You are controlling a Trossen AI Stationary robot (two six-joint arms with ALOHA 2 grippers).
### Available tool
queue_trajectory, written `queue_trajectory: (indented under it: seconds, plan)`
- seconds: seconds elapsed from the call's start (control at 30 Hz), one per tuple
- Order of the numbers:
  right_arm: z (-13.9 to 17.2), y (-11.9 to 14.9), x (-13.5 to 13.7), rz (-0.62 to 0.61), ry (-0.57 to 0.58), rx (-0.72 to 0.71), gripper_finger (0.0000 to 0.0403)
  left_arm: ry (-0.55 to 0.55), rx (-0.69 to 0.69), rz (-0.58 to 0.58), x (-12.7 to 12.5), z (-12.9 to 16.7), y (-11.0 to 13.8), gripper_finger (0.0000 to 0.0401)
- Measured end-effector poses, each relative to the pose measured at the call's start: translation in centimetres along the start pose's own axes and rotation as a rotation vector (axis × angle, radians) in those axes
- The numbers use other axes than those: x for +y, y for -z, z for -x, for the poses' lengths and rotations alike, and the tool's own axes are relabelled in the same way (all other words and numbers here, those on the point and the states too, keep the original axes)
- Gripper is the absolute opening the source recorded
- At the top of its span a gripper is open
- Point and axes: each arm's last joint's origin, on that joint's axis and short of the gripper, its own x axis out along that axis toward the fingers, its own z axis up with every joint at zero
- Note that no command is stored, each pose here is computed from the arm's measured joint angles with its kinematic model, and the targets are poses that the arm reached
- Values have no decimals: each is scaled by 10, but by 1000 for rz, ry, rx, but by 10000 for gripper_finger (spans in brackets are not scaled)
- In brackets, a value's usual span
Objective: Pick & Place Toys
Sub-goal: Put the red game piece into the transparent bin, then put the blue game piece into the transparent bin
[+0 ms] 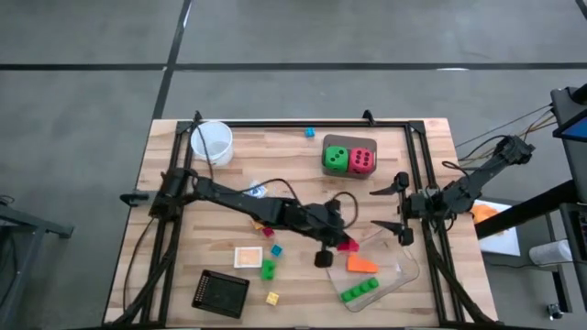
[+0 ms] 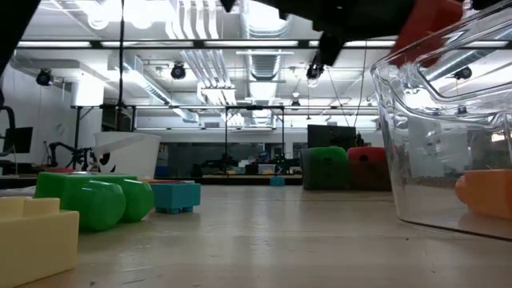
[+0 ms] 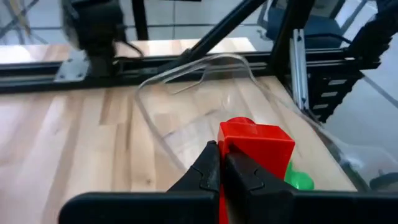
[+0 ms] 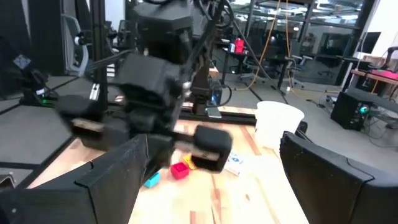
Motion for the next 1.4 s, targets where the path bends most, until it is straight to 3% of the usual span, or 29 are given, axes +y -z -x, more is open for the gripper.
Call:
queue_trajectory:
  seconds: [0.23,0.63,0.8,1.17,1.4]
  plan:
    - [1,3,0,4,3,15,356,58,31,-18,-2,-25,5,0]
    - [0,4,0,5,2,26,356,111,53,-50,-3,-37,18,8]
    - [-1,6,1,8,2,36,356,113,55,-65,-4,-37,18,52]
    - [-5,9,5,13,1,60,356,161,67,-93,-6,-36,20,200]
    - [-5,9,5,11,1,61,356,151,79,-98,-6,-36,21,257]
